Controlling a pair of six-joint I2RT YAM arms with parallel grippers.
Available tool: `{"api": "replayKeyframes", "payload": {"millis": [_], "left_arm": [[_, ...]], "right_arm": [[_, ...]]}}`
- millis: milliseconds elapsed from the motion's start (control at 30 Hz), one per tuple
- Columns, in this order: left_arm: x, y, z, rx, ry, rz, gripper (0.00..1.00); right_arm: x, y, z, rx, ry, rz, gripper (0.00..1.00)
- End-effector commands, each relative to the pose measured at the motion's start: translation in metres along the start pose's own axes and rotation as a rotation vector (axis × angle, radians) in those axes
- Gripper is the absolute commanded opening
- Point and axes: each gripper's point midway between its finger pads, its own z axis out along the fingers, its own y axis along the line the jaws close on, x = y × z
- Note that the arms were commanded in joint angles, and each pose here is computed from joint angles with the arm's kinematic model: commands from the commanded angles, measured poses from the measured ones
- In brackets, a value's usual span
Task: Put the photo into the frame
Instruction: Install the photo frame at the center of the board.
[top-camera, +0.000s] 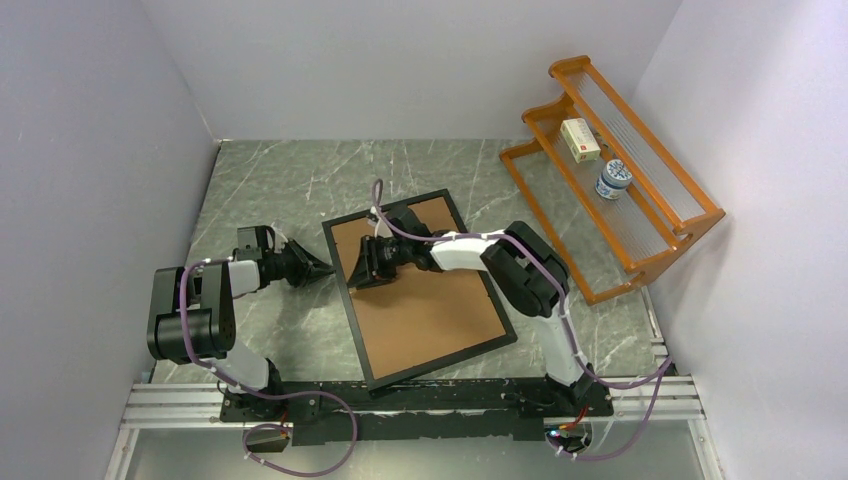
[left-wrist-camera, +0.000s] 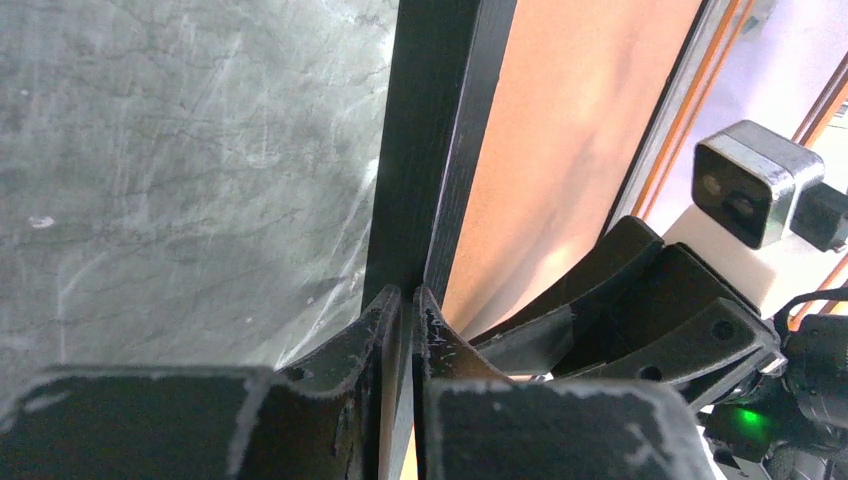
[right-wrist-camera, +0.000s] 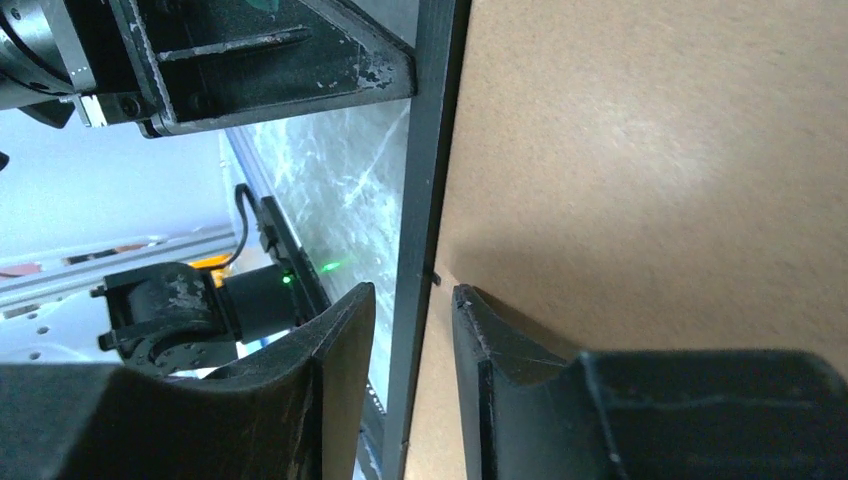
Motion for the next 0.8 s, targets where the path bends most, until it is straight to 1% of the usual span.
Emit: {"api": "replayKeyframes", "payload": {"millis": [0, 67, 133, 200, 267, 367, 400, 500, 567, 633, 700, 767], "left_arm": [[0.008, 0.032, -0.001, -0.139, 0.002, -0.008, 0.13], [0.007, 0.026, -0.002, -0.120, -0.003, 0.000, 0.16], [0.005, 0.018, -0.005, -0.095, -0.008, 0.004, 0.20], [0.005, 0.010, -0.007, -0.067, -0.013, 0.009, 0.26], [0.006, 0.002, -0.011, -0.035, -0.016, 0.008, 0.36], [0.009, -0.006, -0.016, -0.003, -0.025, 0.013, 0.48], [0.011, -0.007, -0.018, -0.007, -0.028, 0.014, 0.52], [0.020, -0.008, -0.025, -0.012, -0.039, 0.038, 0.60], [0.026, -0.008, -0.026, -0.015, -0.037, 0.055, 0.64], [0.035, -0.008, -0.025, -0.019, -0.021, 0.072, 0.65], [0.042, -0.004, -0.022, -0.038, -0.008, 0.081, 0.63], [0.046, 0.002, -0.017, -0.059, 0.004, 0.076, 0.59]], "right_arm": [[0.030, -0.104, -0.024, 0.381, 0.007, 0.061, 0.41], [0.018, -0.079, -0.033, 0.331, -0.041, 0.015, 0.42], [0.011, -0.052, -0.042, 0.267, -0.075, -0.026, 0.41], [0.012, -0.025, -0.048, 0.193, -0.088, -0.062, 0.39], [0.018, -0.001, -0.051, 0.129, -0.090, -0.102, 0.33], [0.044, 0.021, -0.047, 0.065, -0.036, -0.138, 0.25], [0.054, 0.027, -0.045, 0.041, -0.016, -0.148, 0.24], [0.082, 0.043, -0.040, -0.020, 0.034, -0.164, 0.21], [0.097, 0.054, -0.037, -0.057, 0.061, -0.171, 0.19], [0.111, 0.063, -0.031, -0.091, 0.092, -0.174, 0.15], [0.119, 0.066, -0.023, -0.100, 0.122, -0.159, 0.12], [0.123, 0.063, -0.017, -0.089, 0.134, -0.142, 0.11]]}}
